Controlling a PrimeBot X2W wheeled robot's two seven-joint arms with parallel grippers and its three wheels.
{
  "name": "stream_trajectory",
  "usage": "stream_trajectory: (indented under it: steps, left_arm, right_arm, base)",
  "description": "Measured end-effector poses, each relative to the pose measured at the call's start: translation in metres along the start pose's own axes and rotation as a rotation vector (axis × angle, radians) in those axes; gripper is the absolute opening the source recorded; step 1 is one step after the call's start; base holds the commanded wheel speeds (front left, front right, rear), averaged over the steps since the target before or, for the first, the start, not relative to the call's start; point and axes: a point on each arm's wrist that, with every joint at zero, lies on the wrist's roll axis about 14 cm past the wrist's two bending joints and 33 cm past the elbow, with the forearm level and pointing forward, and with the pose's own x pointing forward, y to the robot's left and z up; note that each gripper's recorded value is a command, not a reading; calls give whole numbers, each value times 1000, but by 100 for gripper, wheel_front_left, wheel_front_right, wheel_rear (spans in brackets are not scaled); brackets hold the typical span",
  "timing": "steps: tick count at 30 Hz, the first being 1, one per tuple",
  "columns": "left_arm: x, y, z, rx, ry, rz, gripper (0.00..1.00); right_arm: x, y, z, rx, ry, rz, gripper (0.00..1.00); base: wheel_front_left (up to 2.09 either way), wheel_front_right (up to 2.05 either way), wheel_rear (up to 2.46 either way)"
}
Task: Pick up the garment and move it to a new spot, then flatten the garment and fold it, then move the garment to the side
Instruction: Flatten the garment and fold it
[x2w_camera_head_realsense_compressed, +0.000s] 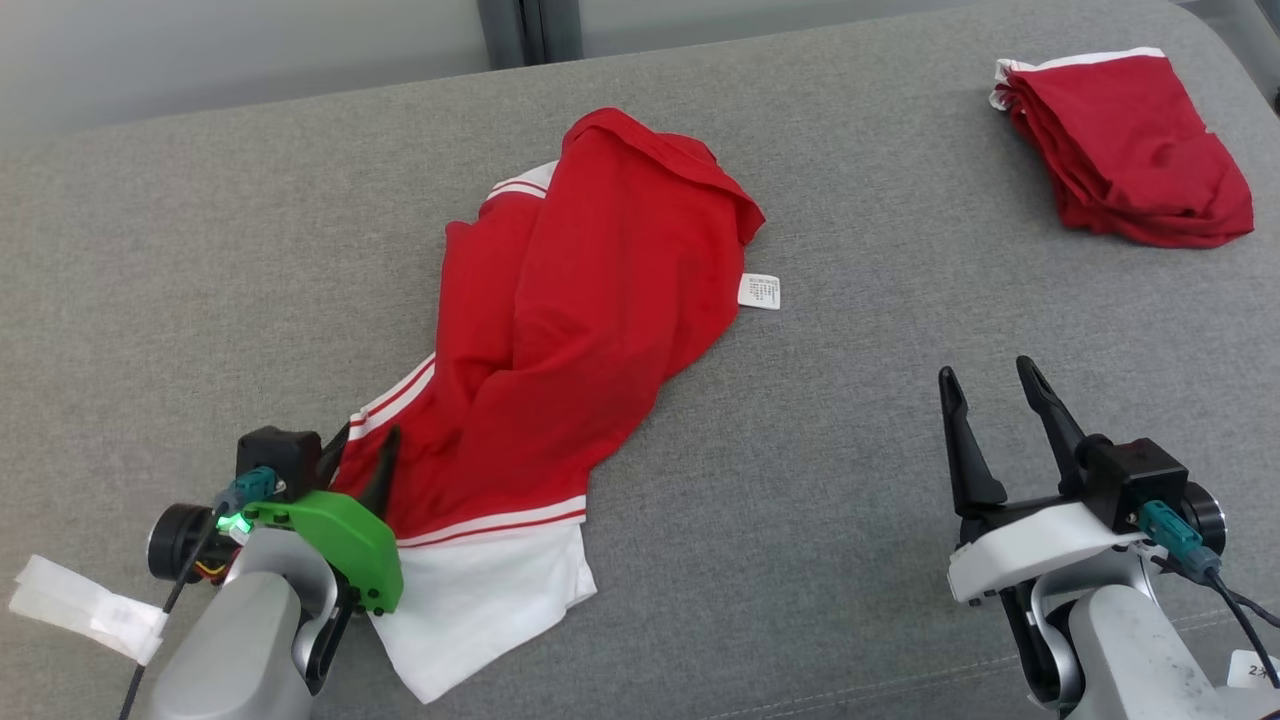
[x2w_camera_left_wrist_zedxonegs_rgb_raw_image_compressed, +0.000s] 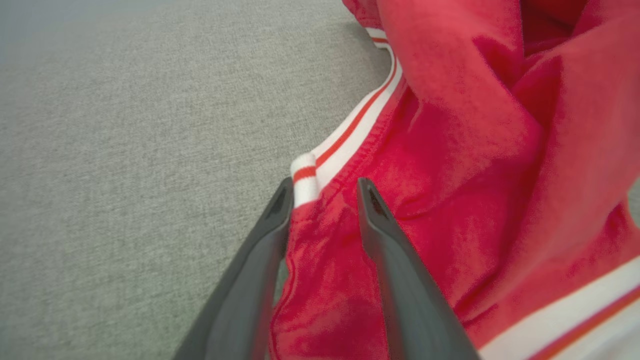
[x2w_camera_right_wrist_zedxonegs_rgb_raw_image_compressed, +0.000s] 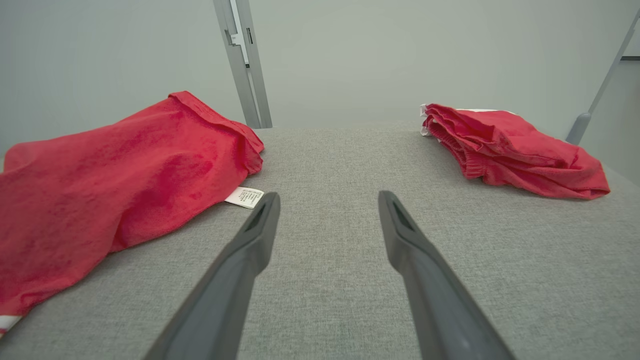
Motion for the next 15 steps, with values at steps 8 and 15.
stream_trajectory:
  steps: [8,15]
  left_arm:
    - [-13,46,23,-74,-112,140,0]
    - [-55,95,11,-139,-147,321,0]
  right_arm:
    - [3,6,1,2,-6,12,100]
    - [6,14,-1,11,-3,32,100]
  base:
    - [0,0,0]
    - [0,0,0]
